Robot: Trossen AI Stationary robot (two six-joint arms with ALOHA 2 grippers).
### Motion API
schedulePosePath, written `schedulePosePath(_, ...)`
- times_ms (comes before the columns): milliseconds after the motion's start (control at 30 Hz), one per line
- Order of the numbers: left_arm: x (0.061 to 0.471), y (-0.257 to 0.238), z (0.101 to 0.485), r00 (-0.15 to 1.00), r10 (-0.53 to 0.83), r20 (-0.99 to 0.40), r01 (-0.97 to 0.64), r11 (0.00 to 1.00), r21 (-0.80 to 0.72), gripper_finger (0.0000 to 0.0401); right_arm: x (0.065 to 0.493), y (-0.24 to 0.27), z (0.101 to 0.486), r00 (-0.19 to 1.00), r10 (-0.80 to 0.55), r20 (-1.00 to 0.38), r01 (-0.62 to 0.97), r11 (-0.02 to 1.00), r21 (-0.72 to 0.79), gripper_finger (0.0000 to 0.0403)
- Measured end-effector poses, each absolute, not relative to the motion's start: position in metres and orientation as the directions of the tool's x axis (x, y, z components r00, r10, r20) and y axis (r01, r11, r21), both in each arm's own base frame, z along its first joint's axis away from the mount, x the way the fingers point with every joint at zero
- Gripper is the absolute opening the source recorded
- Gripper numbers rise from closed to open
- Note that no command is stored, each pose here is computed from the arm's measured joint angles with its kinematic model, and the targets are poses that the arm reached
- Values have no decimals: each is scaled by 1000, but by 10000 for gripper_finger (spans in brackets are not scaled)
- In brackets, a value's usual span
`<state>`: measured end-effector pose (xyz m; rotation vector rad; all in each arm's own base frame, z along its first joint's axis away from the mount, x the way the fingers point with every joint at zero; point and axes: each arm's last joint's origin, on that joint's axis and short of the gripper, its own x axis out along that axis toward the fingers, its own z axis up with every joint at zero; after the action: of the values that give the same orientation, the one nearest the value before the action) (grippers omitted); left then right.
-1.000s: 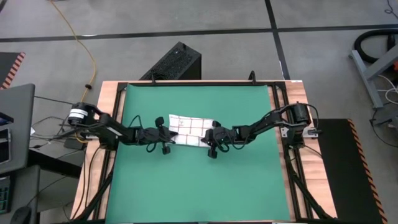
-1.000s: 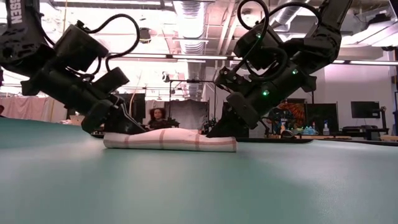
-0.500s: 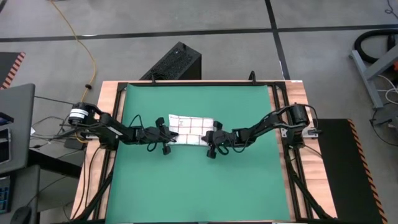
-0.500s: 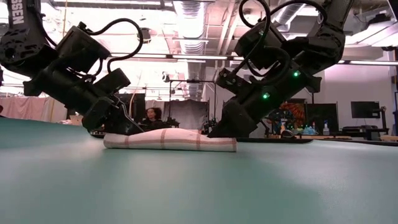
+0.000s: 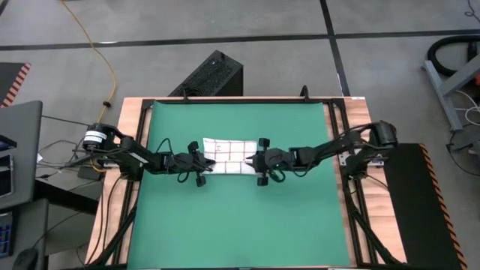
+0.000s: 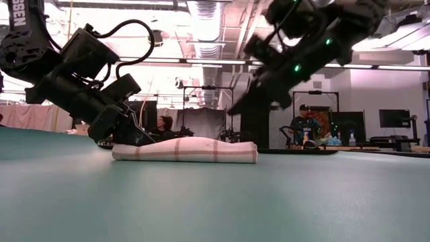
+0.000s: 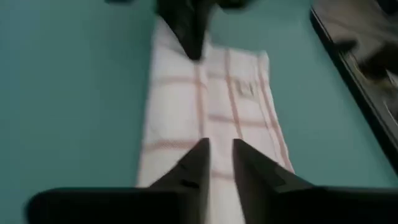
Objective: Roll towel
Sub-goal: Roll the white towel
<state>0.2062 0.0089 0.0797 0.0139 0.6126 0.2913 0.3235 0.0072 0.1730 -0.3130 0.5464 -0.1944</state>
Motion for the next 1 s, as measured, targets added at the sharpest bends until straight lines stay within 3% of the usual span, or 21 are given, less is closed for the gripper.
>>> schedulePosePath(200, 206, 9, 80, 778, 273, -565, -265, 959, 99, 0, 321, 28, 183, 880, -35, -473, -136, 936, -324, 219)
schedulePosePath(333, 206, 9, 80, 778, 274, -565, -265, 959, 99, 0, 324, 33, 168, 858, -49, -512, -191, 894, -405, 286)
schedulePosePath(667, 206, 9, 80, 778, 275, -565, -267, 959, 99, 0, 338, 5, 115, 790, -138, -598, -167, 889, -426, 286)
schedulePosePath(1000, 206, 9, 79, 774, 276, -570, -268, 958, 100, 0, 334, -30, 76, 706, -115, -699, -108, 958, -267, 286)
